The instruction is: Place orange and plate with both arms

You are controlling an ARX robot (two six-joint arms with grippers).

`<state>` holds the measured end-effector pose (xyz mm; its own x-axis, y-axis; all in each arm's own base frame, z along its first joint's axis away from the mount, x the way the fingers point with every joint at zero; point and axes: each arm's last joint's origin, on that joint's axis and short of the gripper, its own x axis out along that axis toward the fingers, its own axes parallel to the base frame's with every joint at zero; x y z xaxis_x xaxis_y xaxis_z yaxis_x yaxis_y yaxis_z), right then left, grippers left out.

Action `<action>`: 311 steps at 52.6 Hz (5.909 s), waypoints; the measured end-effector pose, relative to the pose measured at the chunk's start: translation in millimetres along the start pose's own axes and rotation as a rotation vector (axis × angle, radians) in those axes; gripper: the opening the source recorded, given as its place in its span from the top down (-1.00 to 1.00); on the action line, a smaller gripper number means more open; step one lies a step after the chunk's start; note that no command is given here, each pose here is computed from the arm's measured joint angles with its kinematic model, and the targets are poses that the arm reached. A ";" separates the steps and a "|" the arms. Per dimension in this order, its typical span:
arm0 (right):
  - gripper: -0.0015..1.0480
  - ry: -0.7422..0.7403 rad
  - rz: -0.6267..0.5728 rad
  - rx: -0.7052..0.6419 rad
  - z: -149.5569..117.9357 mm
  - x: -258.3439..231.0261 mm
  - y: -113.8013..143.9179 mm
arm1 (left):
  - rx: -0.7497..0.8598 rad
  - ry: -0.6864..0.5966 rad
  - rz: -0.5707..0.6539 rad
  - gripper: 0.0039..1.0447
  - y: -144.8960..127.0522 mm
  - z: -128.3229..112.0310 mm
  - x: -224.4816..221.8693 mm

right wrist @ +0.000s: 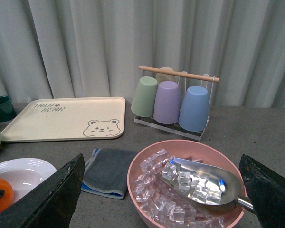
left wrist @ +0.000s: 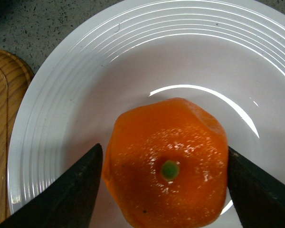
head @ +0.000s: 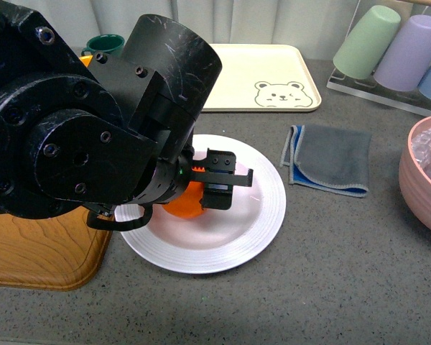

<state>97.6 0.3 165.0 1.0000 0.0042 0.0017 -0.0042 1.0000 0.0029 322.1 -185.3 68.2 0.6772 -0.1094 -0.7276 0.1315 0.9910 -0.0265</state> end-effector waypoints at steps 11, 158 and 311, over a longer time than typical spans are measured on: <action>-0.82 0.000 0.000 0.000 0.0 0.0 0.0 | -0.004 -0.008 -0.002 -0.91 1.1 1.2 -5.3; -0.82 0.000 0.000 0.000 0.0 0.0 0.0 | -0.033 -0.840 0.130 0.93 152.3 -97.4 -241.6; -0.15 1.255 0.375 0.871 -136.2 268.3 116.0 | -0.031 -0.835 0.131 -0.88 151.0 -107.6 -247.2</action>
<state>365.7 117.8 29.6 0.3034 0.6843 -0.6631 0.2009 0.6343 0.7465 96.7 -0.2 170.4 0.9998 -0.0027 0.0185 0.0028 1.0000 -0.0051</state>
